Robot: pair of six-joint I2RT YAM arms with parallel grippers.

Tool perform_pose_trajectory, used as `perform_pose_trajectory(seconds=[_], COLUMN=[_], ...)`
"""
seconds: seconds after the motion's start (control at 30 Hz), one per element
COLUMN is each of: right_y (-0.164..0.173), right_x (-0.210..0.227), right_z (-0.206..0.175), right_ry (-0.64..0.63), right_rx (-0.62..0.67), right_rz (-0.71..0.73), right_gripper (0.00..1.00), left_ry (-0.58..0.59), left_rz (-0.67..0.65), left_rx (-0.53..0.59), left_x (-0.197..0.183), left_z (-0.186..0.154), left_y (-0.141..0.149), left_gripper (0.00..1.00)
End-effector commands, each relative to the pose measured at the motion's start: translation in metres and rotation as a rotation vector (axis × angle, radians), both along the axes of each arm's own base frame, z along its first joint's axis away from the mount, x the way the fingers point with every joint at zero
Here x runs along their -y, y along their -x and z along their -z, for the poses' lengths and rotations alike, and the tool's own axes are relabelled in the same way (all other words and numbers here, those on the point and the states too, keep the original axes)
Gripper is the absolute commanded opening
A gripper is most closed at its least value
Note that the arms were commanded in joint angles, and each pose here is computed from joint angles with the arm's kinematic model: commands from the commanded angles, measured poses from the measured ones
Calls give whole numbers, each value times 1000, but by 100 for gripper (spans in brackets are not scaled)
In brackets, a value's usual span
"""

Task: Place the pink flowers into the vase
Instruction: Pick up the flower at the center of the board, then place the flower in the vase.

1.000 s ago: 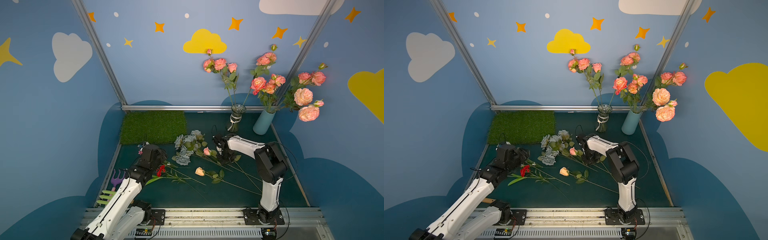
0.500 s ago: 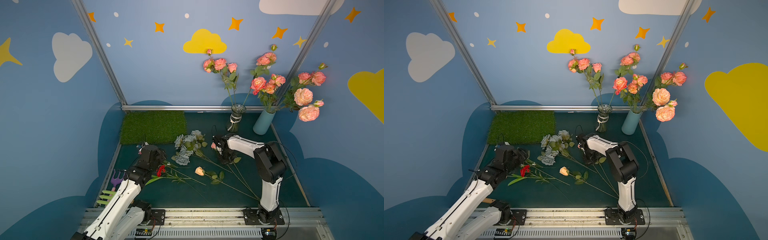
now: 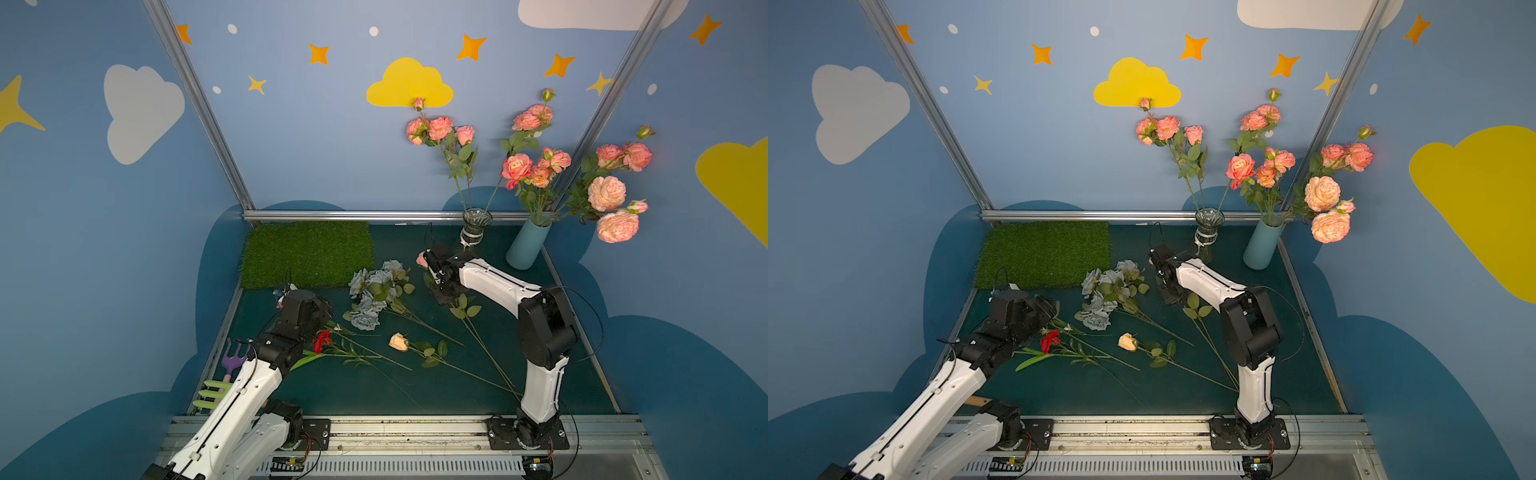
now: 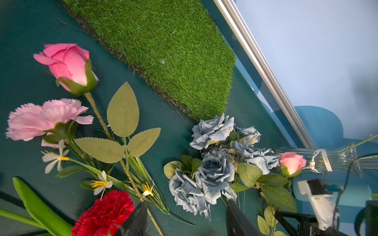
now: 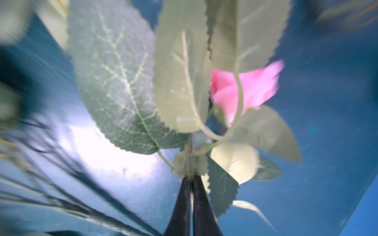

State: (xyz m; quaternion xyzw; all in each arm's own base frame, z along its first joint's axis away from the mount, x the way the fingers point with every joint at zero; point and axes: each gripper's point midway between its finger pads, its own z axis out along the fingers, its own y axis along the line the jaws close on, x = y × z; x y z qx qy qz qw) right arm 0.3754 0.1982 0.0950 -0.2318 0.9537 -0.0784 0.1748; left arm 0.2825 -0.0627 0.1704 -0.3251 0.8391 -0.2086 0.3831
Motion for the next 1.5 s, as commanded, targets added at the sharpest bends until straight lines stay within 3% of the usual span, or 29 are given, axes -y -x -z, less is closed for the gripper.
perform_pose_trajectory(seconds=[0.0,0.43,0.93,1.2,1.47], right_y=[-26,-44,-46,-50,-93], right_x=[-16,-36,-1,24,51], right_z=[-65,-265,-460,-517,-487], right_ry=[-109,-466,-476,-440,-433], right_rx=[209,837,1345,1444,1291], right_rz=[-28,-65,-4,55,151], right_gripper=[0,0,0,0,0], left_ry=[-6,-21,-24,-22,-28], left_rz=[5,13,31,40,32], left_rx=[14,11,-1,-13,-20], left_x=[1,2,7,10,8], left_z=[-1,3,9,11,13], left_y=[-3,-8,-14,-17,-17], left_gripper=[62,62,62,62,62])
